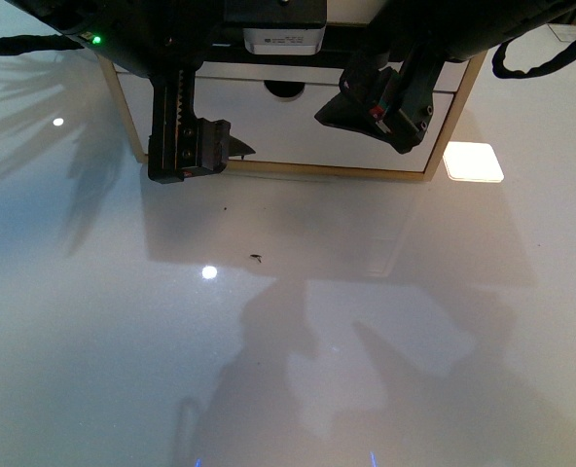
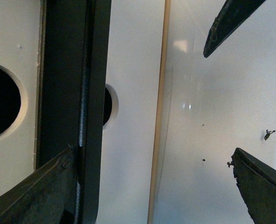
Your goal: Pull drawer
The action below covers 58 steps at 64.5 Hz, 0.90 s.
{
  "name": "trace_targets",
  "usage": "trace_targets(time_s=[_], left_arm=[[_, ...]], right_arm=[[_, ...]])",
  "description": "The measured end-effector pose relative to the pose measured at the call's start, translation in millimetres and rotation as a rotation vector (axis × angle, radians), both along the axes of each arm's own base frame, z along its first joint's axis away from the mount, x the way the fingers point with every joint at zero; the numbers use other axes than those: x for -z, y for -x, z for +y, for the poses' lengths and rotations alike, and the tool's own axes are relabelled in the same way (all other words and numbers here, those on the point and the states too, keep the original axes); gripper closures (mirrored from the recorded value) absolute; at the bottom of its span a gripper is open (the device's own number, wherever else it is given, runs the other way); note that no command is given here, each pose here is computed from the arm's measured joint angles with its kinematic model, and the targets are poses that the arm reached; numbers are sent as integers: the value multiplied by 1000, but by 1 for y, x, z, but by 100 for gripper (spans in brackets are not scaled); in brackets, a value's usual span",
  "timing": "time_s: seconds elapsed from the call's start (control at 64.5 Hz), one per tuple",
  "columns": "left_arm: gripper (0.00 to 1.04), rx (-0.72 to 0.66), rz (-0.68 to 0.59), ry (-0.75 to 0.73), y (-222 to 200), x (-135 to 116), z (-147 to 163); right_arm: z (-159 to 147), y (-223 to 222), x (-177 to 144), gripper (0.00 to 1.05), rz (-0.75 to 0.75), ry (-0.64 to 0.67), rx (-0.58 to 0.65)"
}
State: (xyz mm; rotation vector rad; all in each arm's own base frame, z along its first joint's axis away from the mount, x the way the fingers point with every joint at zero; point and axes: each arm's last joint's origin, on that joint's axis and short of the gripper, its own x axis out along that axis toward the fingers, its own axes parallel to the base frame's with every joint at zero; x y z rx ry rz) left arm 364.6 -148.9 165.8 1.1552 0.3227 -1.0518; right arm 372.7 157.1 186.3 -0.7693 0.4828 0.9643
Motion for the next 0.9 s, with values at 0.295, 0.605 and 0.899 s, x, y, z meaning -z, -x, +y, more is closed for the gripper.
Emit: trace_targets(time_s=[0.295, 0.605, 0.899], left_arm=[[7, 24, 24, 8, 4, 4, 1], [7, 45, 64, -3, 15, 2, 4], [7, 81, 101, -23, 34, -1, 11]], right_arm=[[0, 5, 4, 9, 74, 12, -16], [-1, 14, 3, 9, 130, 26, -60], [2, 33, 1, 9, 174, 41, -118]])
